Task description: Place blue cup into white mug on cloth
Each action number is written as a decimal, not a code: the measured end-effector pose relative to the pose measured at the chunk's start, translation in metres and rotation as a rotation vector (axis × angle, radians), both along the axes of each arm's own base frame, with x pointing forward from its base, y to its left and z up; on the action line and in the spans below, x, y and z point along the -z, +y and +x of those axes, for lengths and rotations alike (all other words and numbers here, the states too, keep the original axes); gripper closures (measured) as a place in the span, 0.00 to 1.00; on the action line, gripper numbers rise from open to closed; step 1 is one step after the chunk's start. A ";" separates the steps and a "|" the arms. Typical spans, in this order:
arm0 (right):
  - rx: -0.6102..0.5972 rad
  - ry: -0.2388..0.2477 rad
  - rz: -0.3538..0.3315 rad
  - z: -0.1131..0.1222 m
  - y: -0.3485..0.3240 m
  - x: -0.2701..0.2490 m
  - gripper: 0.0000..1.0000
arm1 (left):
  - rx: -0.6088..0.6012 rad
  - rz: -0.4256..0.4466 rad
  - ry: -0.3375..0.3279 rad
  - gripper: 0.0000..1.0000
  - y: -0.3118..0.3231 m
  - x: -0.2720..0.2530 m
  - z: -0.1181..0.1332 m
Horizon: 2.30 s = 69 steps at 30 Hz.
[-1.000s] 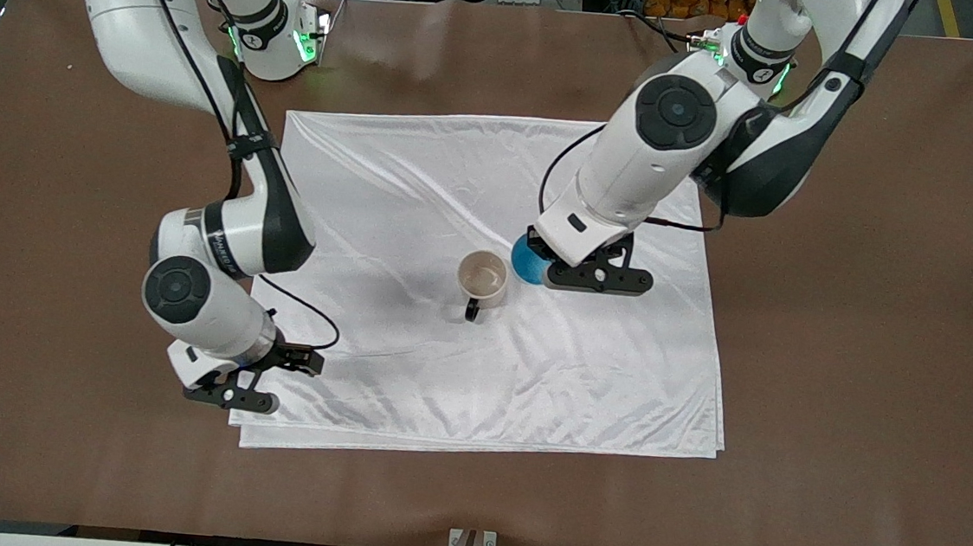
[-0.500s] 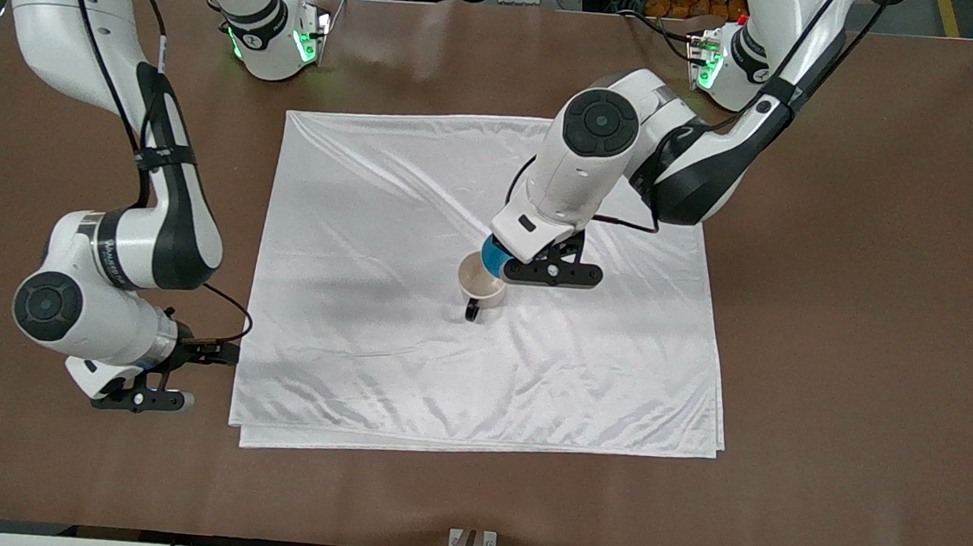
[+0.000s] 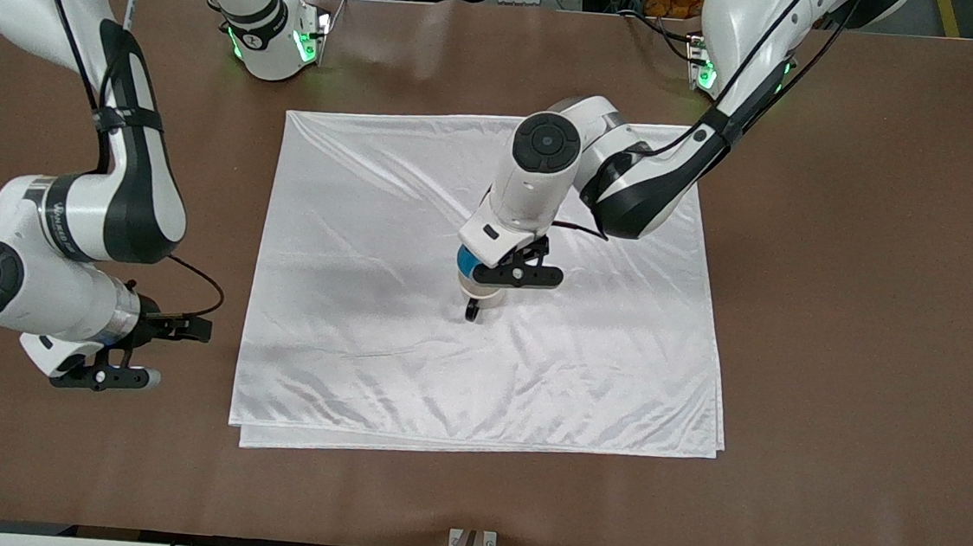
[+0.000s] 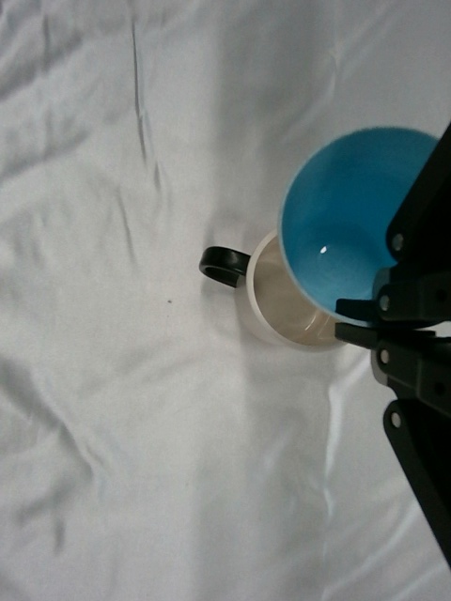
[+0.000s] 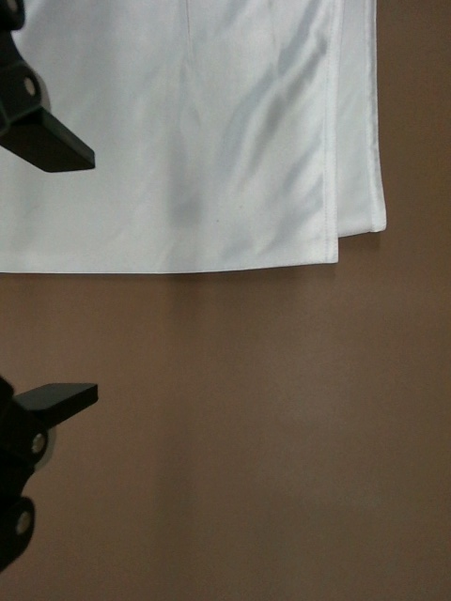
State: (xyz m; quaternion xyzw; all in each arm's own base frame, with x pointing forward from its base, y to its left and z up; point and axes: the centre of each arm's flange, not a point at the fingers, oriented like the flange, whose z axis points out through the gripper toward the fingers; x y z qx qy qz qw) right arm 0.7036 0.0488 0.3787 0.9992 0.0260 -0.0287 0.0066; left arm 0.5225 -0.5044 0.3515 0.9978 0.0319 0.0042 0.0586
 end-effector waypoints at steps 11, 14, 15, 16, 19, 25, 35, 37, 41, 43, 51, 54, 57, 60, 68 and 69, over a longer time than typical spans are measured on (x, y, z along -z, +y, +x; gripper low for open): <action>0.009 0.027 0.005 -0.039 -0.009 -0.089 0.00 | 0.004 0.021 0.019 0.96 -0.004 0.028 -0.002; 0.007 0.017 0.006 -0.049 -0.008 -0.113 0.00 | 0.004 0.022 0.022 0.96 -0.004 0.030 -0.002; 0.006 0.011 0.007 -0.053 -0.008 -0.124 0.00 | 0.004 0.023 0.023 0.96 -0.004 0.031 -0.002; 0.006 0.007 0.007 -0.056 -0.008 -0.130 0.00 | 0.004 0.023 0.024 0.96 -0.004 0.032 -0.002; 0.004 -0.013 0.009 -0.065 -0.007 -0.153 0.00 | 0.007 0.025 0.018 0.96 -0.003 0.035 -0.001; -0.005 -0.060 0.028 -0.081 -0.006 -0.188 0.00 | 0.015 0.028 0.006 0.96 -0.004 0.045 0.001; 0.010 -0.133 0.032 -0.109 -0.017 -0.238 0.00 | 0.012 0.024 0.014 0.96 -0.004 0.061 0.003; 0.008 -0.137 0.030 -0.114 -0.016 -0.244 0.00 | 0.009 0.027 0.013 0.92 -0.003 0.062 0.004; 0.002 -0.139 0.027 -0.118 -0.012 -0.250 0.00 | 0.004 0.033 0.012 0.74 0.000 0.064 0.007; -0.001 -0.142 0.026 -0.120 -0.010 -0.252 0.00 | 0.002 0.038 0.010 0.60 0.001 0.065 0.008; 0.005 -0.156 0.023 -0.123 -0.013 -0.259 0.00 | -0.006 0.032 -0.004 0.27 0.003 0.062 0.013; 0.020 -0.161 0.022 -0.124 -0.017 -0.262 0.00 | -0.011 0.025 -0.015 0.09 0.003 0.056 0.017; 0.047 -0.165 0.022 -0.124 -0.019 -0.263 0.00 | -0.016 0.016 -0.031 0.00 0.004 0.045 0.021; 0.069 -0.166 0.021 -0.125 -0.022 -0.264 0.00 | -0.021 0.007 -0.051 0.00 0.005 0.031 0.024; 0.108 -0.160 0.015 -0.125 -0.044 -0.264 0.00 | -0.043 -0.009 -0.110 0.00 0.018 -0.015 0.034; 0.111 -0.158 0.015 -0.125 -0.046 -0.264 0.00 | -0.048 -0.011 -0.117 0.00 0.021 -0.020 0.036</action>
